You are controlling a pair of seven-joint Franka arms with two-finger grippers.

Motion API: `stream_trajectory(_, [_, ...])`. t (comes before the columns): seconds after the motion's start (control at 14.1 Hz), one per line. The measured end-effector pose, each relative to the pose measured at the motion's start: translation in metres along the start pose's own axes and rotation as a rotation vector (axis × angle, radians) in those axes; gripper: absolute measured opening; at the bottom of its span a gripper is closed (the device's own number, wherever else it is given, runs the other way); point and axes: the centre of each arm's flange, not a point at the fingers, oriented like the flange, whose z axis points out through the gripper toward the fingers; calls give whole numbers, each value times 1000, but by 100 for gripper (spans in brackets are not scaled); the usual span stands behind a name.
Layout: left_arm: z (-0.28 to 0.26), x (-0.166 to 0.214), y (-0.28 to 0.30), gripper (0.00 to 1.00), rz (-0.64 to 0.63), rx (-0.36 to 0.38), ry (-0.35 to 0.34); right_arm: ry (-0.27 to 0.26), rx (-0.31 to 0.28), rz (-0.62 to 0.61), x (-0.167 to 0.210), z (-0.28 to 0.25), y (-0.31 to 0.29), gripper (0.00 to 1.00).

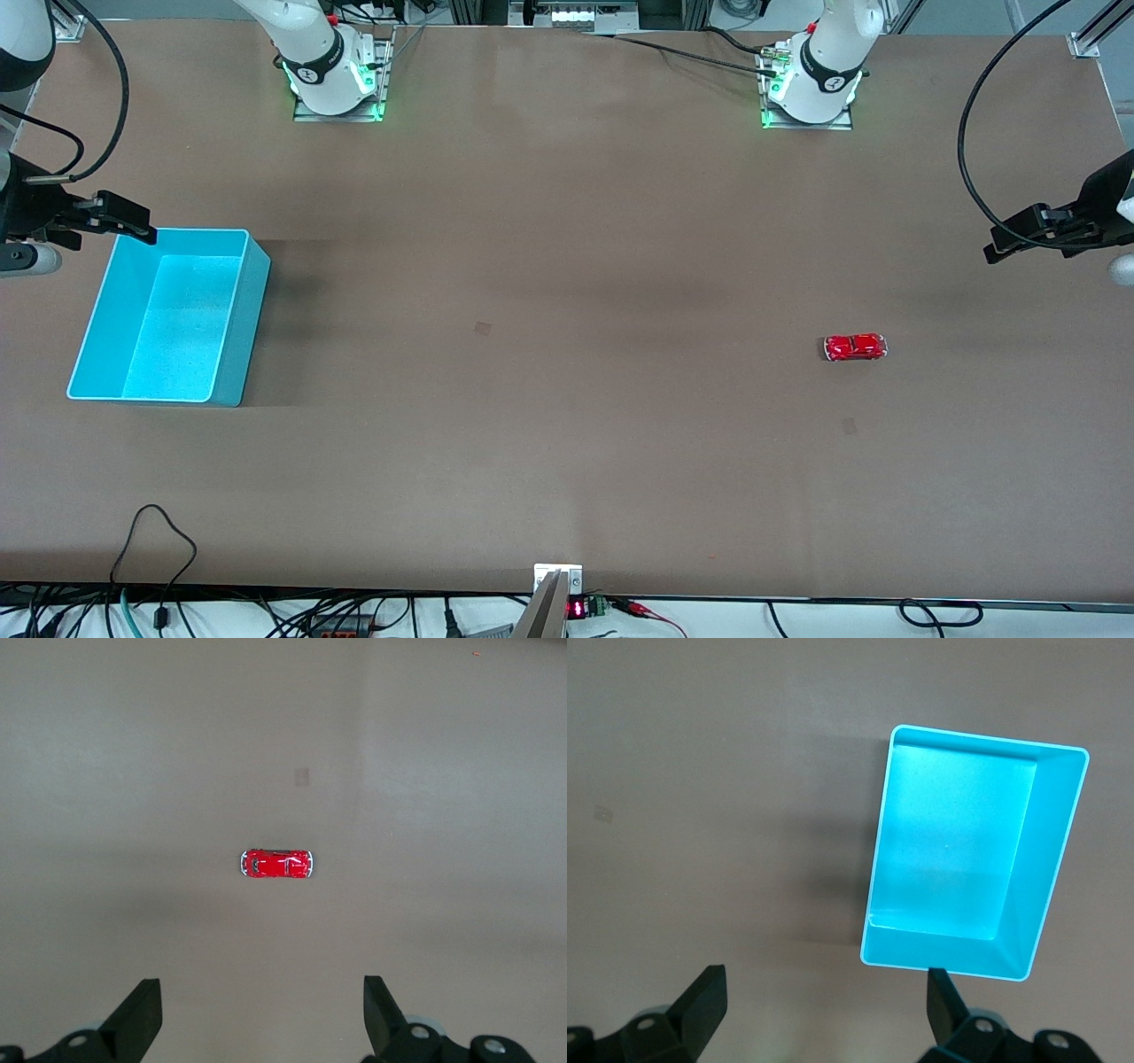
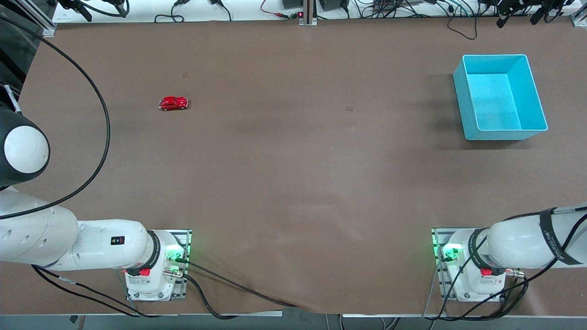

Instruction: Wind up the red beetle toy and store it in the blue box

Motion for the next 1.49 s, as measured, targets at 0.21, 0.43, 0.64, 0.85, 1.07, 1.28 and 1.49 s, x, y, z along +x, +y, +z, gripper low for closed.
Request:
stream_trajectory(0.21, [2,-3,0,100,1,0,-7,0,0,0,0,0,0,100])
stream_trajectory(0.43, [3,-4,4,100,7,-1,-8,0,0,0,0,0,0,100])
stream_trajectory(0.64, [21,-4,7,100,5,-25,-57,1,5,1,0,0,0,100])
stream_trajectory(0.85, [52,7,8,100,4,-35,-114,3,12,1,0,0,-1,100])
stream_trajectory(1.07, [95,23,13,100,11,-34,-167,6,33,7,1,0,-3,100])
stream_trajectory(1.28, [151,38,26,100,66,-36,-173,7,40,76,1,-1,-4,100])
stream_trajectory(1.49, [211,31,27,100,277,-47,-181,7,41,99,1,-1,-4,100])
